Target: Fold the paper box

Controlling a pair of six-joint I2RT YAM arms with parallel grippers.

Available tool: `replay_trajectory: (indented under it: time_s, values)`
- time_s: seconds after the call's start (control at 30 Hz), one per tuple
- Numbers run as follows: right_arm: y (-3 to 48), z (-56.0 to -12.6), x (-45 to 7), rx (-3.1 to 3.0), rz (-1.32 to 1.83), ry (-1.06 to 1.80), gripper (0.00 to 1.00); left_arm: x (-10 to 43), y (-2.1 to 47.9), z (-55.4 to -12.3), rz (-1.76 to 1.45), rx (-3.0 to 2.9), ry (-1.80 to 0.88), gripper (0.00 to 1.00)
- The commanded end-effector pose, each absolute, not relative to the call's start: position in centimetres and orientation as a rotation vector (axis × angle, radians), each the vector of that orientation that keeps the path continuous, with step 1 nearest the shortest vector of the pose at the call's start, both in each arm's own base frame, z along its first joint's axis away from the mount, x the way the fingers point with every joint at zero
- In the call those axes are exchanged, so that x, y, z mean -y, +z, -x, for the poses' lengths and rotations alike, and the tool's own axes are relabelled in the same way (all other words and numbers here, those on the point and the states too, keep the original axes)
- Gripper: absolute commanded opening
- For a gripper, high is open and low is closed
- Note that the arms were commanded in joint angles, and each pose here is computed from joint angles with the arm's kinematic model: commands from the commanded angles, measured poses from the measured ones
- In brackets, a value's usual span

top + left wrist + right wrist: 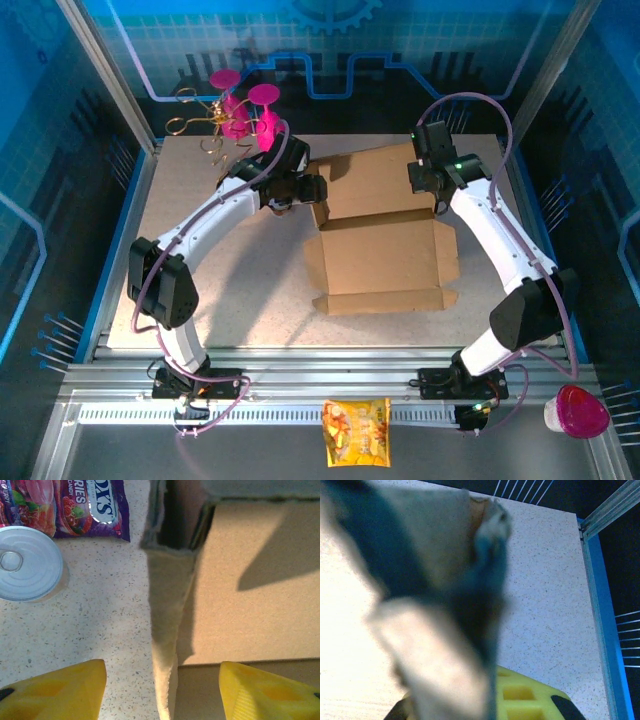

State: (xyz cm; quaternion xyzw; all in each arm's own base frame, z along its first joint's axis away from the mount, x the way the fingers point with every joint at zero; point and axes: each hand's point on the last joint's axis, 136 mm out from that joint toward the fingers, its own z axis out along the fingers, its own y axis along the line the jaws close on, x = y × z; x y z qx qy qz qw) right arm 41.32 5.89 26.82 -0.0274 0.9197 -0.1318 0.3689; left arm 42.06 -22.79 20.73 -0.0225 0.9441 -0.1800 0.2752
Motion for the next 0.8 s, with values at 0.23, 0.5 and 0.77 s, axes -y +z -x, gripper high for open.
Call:
replay_trajectory:
  time_s: [0.23, 0.5, 0.77]
  values:
    - [28.3, -40.9, -5.8, -2.328, 0.045, -0.269, 0.0, 23.3, 20.2, -45.4, 0.084, -2.477, -0.45, 0.41]
    - [28.3, -41.0, -5.7, -2.328, 0.03, -0.274, 0.0, 21.8, 19.1, -45.8, 0.118, -2.486, -0.247, 0.0]
    - [27.8, -41.4, -6.0, -2.339, 0.029, -0.279, 0.0, 21.9, 19.8, -45.2, 0.101, -2.487, -0.214, 0.08]
